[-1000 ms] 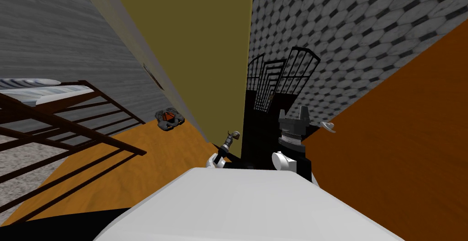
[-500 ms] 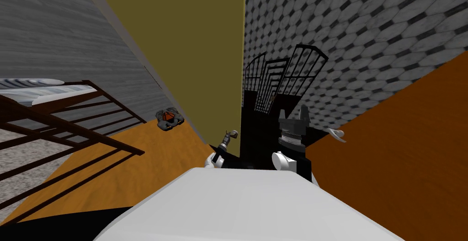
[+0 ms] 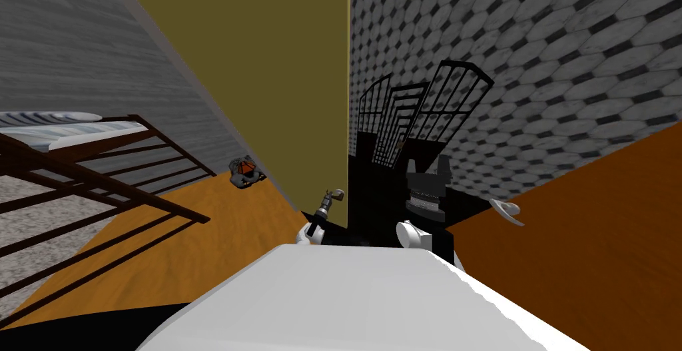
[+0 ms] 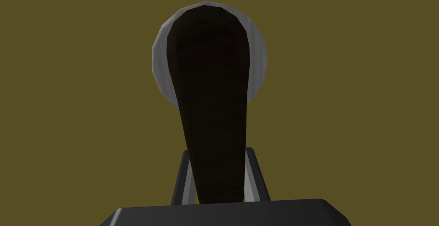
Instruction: Push the door open
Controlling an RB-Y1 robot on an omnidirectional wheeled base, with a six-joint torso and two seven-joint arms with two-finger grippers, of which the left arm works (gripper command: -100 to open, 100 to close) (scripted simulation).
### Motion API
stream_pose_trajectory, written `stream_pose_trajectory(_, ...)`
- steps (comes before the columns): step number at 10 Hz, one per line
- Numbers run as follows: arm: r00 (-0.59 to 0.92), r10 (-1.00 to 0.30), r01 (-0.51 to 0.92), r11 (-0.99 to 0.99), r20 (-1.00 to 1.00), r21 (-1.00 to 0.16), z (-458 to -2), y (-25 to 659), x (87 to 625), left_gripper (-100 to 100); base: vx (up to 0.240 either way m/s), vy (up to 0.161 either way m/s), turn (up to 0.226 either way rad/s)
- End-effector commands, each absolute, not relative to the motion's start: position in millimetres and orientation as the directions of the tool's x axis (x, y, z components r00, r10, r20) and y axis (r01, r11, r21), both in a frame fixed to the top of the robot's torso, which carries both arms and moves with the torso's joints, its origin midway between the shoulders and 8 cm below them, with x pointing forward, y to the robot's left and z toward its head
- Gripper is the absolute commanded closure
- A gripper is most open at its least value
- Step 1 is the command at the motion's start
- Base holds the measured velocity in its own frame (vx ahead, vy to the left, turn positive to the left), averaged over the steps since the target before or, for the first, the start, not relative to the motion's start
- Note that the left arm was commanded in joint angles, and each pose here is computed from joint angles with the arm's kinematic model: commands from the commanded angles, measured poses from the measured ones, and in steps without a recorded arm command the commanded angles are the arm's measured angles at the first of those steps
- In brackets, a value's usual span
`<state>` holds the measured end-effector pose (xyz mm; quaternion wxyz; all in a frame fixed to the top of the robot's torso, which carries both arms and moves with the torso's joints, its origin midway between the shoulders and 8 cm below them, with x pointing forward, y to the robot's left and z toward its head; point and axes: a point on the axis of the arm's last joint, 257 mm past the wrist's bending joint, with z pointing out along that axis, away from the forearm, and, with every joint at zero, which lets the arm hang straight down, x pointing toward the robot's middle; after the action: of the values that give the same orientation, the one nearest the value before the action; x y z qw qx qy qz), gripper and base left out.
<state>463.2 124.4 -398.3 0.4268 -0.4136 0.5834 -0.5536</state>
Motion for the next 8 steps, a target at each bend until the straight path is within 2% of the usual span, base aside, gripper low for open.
stream_pose_trajectory(1, -0.262, -0.964, -0.001, 0.048, -0.046, -0.999, -396, 140, 470, 100, 0.127, -0.151, 0.054)
stream_pose_trajectory(8, -0.155, -0.988, 0.0, 0.016, -0.016, -1.0, -392, 169, 478, 100, 0.133, -0.146, 0.067)
